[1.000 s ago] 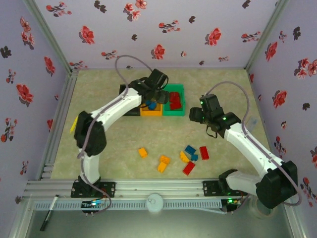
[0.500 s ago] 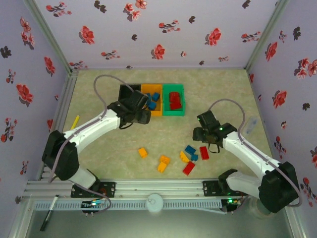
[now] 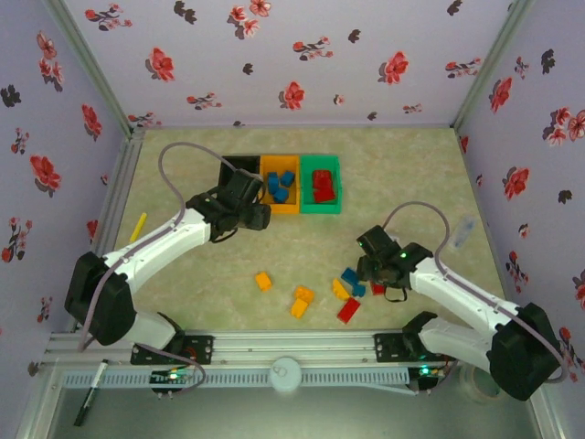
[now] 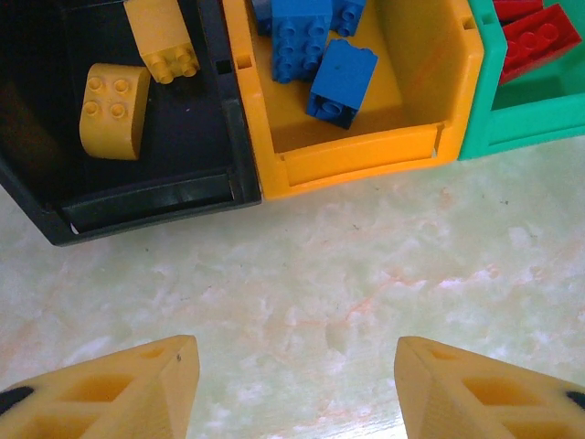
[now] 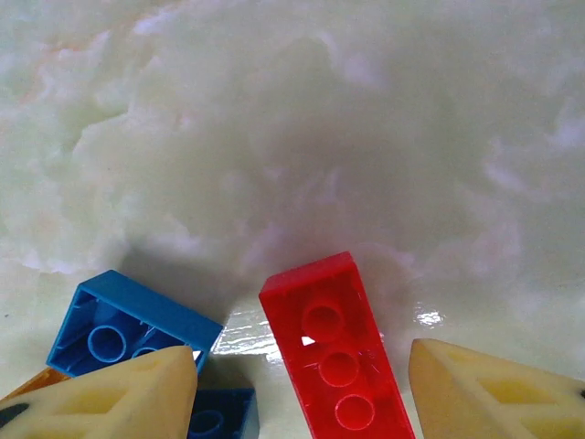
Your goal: Sort the legos into containers by color
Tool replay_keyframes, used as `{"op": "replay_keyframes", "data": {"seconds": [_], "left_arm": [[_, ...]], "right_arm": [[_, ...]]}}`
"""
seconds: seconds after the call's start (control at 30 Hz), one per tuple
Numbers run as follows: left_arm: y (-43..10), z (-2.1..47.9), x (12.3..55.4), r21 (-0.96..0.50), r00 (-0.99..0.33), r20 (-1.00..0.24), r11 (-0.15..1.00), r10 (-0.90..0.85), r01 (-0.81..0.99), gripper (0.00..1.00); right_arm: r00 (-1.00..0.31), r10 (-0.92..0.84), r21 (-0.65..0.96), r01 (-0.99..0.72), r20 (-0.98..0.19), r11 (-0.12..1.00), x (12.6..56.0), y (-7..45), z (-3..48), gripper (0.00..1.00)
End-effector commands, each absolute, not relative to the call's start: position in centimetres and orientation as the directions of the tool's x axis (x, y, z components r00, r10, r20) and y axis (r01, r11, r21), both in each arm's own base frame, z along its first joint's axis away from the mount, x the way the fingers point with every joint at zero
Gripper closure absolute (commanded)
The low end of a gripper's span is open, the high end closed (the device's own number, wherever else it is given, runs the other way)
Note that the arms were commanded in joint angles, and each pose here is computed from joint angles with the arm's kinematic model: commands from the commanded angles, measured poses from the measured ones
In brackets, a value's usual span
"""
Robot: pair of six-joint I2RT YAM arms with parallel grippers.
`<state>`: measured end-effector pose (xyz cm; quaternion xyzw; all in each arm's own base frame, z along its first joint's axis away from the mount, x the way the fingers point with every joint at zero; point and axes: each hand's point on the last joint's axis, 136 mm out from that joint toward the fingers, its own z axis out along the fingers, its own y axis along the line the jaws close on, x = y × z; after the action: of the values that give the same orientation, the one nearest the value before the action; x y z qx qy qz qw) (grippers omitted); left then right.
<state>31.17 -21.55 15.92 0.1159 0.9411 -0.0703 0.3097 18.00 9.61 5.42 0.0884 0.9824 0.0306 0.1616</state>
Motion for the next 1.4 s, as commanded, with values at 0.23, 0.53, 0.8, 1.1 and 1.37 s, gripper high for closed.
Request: {"op": "replay_keyframes", "data": {"seconds": [0.23, 0.53, 0.8, 1.1, 1.37], "left_arm": [[-20.9, 17.2, 31.4, -0.067, -0.766, -0.628, 0.971, 0.139, 0.231, 0.42], [-20.7, 17.4, 31.1, -0.071, -0.768, -0.627, 0.971, 0.134, 0.227, 0.43], [-20.4, 17.5, 30.7, -0.075, -0.766, -0.63, 0.972, 0.128, 0.224, 0.43], [-20.2, 17.4, 30.6, -0.074, -0.769, -0.627, 0.972, 0.128, 0.222, 0.43], [-19.9, 17.7, 30.3, -0.079, -0.767, -0.631, 0.973, 0.119, 0.216, 0.44]], "right_arm": [[-0.933, 0.222, 0.042, 0.219, -0.283, 0.975, 16.5, 8.1, 3.8, 0.38], [-0.937, 0.215, 0.04, 0.213, -0.274, 0.976, 16.6, 8.3, 3.4, 0.44], [-0.941, 0.219, 0.039, 0.216, -0.258, 0.976, 17.0, 8.6, 2.7, 0.5], [-0.938, 0.222, 0.056, 0.214, -0.266, 0.975, 17.7, 8.9, 2.9, 0.65], [-0.914, 0.196, 0.068, 0.184, -0.356, 0.981, 21.4, 9.4, 6.2, 0.66]]}}
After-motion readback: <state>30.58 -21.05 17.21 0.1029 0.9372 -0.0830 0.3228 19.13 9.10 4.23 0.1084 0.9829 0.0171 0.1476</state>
